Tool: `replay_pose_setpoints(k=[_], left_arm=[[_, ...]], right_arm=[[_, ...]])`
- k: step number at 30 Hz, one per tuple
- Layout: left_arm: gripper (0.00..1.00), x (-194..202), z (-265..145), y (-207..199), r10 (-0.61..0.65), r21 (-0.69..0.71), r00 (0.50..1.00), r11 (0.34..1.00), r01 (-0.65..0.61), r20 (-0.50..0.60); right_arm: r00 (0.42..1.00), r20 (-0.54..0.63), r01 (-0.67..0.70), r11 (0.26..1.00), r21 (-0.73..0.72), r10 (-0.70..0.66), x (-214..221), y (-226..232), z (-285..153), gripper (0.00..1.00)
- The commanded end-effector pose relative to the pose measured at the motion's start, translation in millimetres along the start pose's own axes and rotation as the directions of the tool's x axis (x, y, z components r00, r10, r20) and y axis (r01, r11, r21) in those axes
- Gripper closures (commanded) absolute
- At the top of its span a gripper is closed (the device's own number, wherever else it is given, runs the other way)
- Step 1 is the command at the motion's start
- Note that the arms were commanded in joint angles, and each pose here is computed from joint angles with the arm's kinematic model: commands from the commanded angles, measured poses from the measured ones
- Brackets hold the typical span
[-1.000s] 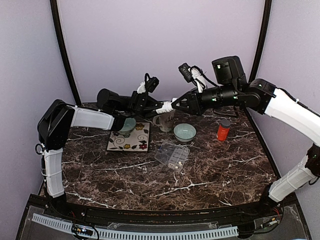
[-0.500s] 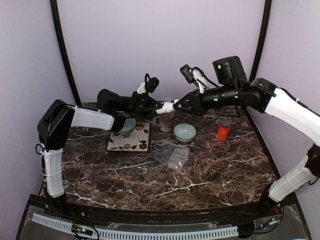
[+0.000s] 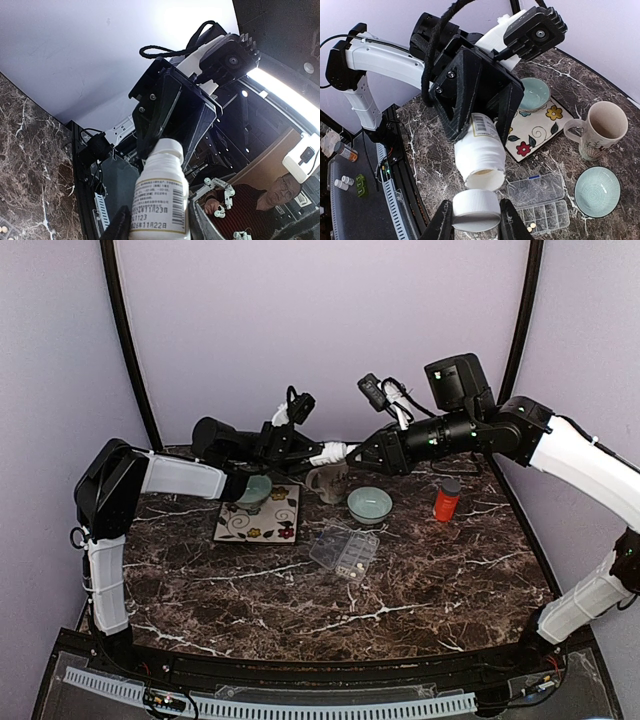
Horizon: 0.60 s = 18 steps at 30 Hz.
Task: Sort the pills into containers
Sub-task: Close the lid of the pill bottle on the pill bottle.
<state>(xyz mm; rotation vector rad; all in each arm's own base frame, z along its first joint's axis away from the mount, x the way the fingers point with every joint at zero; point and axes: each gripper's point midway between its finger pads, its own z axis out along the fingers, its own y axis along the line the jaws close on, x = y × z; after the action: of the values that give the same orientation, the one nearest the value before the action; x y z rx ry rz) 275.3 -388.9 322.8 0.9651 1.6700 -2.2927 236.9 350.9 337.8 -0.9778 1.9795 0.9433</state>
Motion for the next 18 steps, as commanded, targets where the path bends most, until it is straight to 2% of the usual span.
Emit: replay_pose_setpoints(k=[1,18], left_arm=[[1.0,1,0,-38,0.193,0.039,0.981,0.981,-0.192,-0.011],[1.0,3,1,-39,0.187,0.039,0.982,0.982,-0.186,-0.029]], right_arm=[[0.999,0.035,0.005,0.999,-0.032,-0.004,-13,6,-3,0.95],[0.999,0.041,0.019,1.0,-0.021,-0.018,-20,0,9,0.95]])
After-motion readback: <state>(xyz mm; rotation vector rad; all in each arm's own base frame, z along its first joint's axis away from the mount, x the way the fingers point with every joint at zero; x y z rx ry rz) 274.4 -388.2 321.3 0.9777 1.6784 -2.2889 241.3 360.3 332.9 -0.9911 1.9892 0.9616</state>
